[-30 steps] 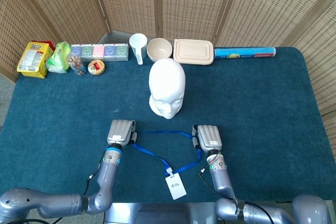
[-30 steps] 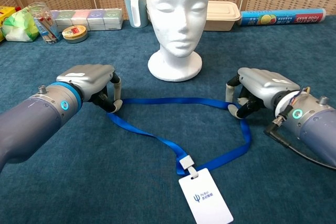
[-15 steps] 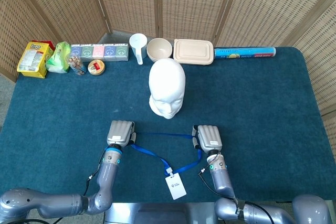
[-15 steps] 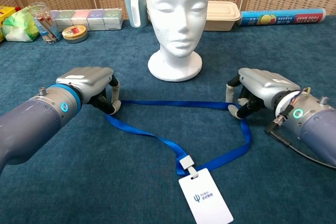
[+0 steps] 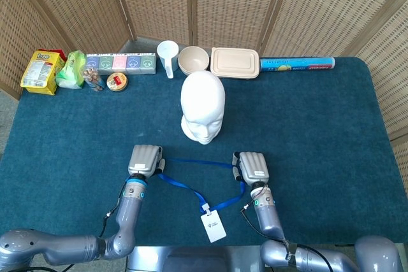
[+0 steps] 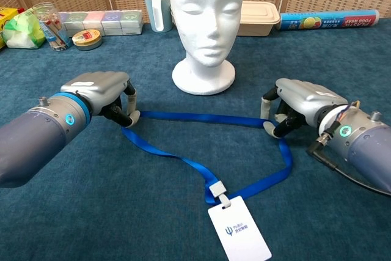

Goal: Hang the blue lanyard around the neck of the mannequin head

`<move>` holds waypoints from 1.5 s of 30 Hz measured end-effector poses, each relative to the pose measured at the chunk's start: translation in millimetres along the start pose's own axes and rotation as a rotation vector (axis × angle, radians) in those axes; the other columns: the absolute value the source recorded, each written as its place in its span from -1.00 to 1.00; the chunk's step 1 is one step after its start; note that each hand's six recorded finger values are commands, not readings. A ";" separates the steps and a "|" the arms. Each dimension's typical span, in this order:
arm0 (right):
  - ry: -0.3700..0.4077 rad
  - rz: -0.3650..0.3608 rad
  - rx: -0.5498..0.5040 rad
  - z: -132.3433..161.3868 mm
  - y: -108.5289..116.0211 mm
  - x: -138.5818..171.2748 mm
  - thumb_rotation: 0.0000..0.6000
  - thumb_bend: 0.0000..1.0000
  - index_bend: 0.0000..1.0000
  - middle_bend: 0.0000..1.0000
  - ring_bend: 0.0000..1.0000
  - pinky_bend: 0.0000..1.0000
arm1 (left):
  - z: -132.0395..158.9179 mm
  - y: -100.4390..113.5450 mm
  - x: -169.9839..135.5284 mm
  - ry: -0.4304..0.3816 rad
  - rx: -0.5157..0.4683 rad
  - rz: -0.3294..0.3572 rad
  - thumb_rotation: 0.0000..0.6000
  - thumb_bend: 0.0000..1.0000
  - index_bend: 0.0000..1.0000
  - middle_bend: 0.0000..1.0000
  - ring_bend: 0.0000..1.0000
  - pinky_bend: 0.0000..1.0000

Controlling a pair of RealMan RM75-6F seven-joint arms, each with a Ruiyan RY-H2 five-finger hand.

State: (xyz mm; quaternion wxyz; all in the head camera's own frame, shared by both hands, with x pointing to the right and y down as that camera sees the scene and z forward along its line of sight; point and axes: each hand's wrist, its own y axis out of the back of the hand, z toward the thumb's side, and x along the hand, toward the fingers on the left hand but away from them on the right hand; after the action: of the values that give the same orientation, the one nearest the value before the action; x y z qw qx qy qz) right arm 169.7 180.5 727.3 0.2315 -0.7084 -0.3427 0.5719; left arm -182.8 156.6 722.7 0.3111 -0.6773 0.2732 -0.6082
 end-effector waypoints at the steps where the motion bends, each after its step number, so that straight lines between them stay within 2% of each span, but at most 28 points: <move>1: 0.001 0.000 0.001 0.3 0.3 0.1 1.00 0.06 0.21 0.90 1.00 1.00 | -0.5 1.2 -0.8 -0.003 -0.001 0.002 0.70 -0.16 0.21 1.00 1.00 1.00; 11: 0.004 0.003 -0.007 2.3 0.6 1.0 1.00 0.06 0.21 0.91 1.00 1.00 | -3.0 3.9 -3.7 -0.009 -0.006 0.004 0.71 -0.22 0.20 1.00 1.00 1.00; 15: 0.003 0.003 -0.009 1.8 0.9 1.3 1.00 0.06 0.21 0.91 1.00 1.00 | -2.6 2.6 -4.7 -0.013 0.000 0.001 0.70 -0.25 0.04 1.00 1.00 1.00; 22: 0.003 0.005 -0.012 2.0 1.2 1.3 1.00 0.06 0.21 0.91 1.00 1.00 | -3.3 1.1 -5.6 -0.013 0.012 -0.008 0.71 -0.31 -0.12 1.00 1.00 1.00; 32: 0.003 0.007 -0.020 0.7 0.7 1.1 1.00 0.06 0.21 0.91 1.00 1.00 | 0.4 -3.1 -6.0 -0.016 0.015 -0.019 0.70 -0.32 -0.12 1.00 1.00 1.00; 45: -0.002 0.016 -0.042 -2.2 1.8 0.1 1.00 0.06 0.21 0.91 1.00 1.00 | 5.4 -6.9 -4.2 -0.009 0.027 -0.016 0.71 -0.12 -0.07 1.00 1.00 1.00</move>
State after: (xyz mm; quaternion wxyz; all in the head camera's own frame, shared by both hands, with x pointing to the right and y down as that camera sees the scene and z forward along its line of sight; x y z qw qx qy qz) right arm 172.2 179.5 726.4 0.2115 -0.7153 -0.3494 0.5670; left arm -178.0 164.8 724.7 0.3167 -0.6780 0.2580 -0.6111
